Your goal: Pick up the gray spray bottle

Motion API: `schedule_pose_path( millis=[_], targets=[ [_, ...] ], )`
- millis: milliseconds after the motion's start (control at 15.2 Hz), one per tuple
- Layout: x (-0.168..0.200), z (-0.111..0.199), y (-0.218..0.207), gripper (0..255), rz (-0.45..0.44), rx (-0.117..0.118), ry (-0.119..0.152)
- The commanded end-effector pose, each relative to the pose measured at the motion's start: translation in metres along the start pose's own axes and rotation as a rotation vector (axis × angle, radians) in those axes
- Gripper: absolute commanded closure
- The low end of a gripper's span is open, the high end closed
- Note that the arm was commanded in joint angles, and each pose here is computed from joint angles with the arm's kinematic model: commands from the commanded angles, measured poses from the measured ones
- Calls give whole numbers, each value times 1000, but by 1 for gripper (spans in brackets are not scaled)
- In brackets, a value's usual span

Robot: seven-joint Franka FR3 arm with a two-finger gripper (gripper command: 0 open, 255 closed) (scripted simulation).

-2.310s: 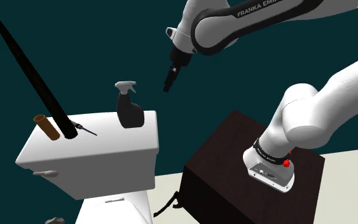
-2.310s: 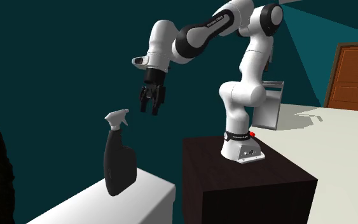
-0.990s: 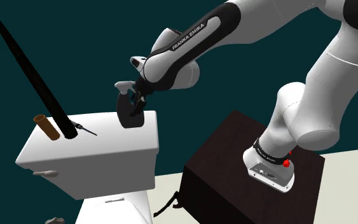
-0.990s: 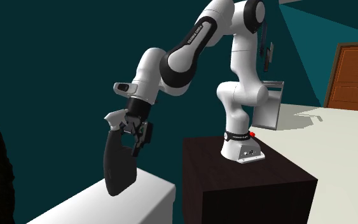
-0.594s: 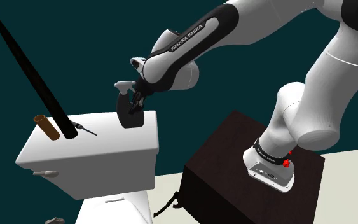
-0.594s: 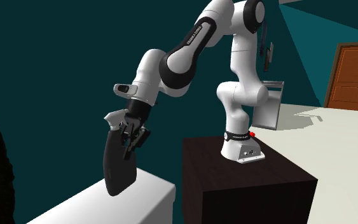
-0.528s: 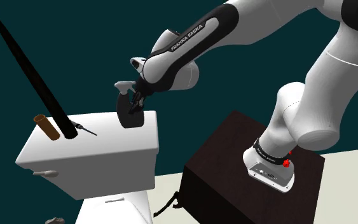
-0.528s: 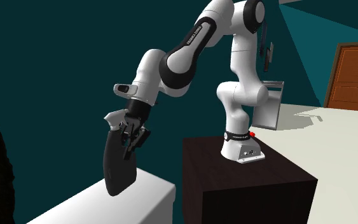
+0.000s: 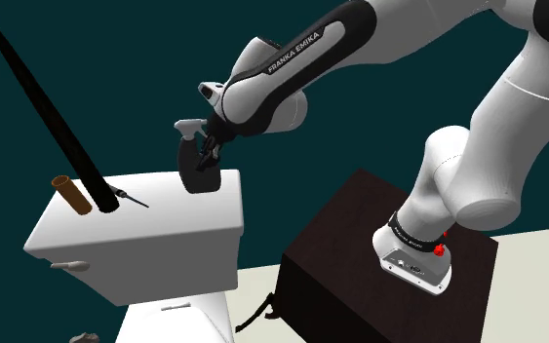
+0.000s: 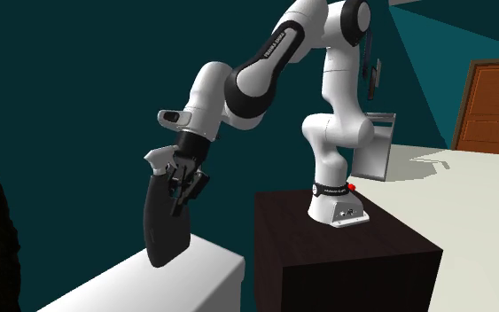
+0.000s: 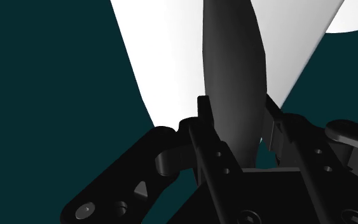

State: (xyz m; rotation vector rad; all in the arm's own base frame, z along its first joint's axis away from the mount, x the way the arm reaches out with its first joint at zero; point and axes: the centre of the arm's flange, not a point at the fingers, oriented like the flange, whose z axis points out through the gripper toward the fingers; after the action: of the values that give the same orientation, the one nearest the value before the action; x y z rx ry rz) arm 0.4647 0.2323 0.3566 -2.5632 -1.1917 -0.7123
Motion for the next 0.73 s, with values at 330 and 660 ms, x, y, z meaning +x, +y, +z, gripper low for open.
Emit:
schedule_pose_path(
  millis=[330, 660],
  targets=[
    [19, -33, 0, 255, 0, 0, 0],
    [33, -55, 0, 255, 0, 0, 0]
  ],
)
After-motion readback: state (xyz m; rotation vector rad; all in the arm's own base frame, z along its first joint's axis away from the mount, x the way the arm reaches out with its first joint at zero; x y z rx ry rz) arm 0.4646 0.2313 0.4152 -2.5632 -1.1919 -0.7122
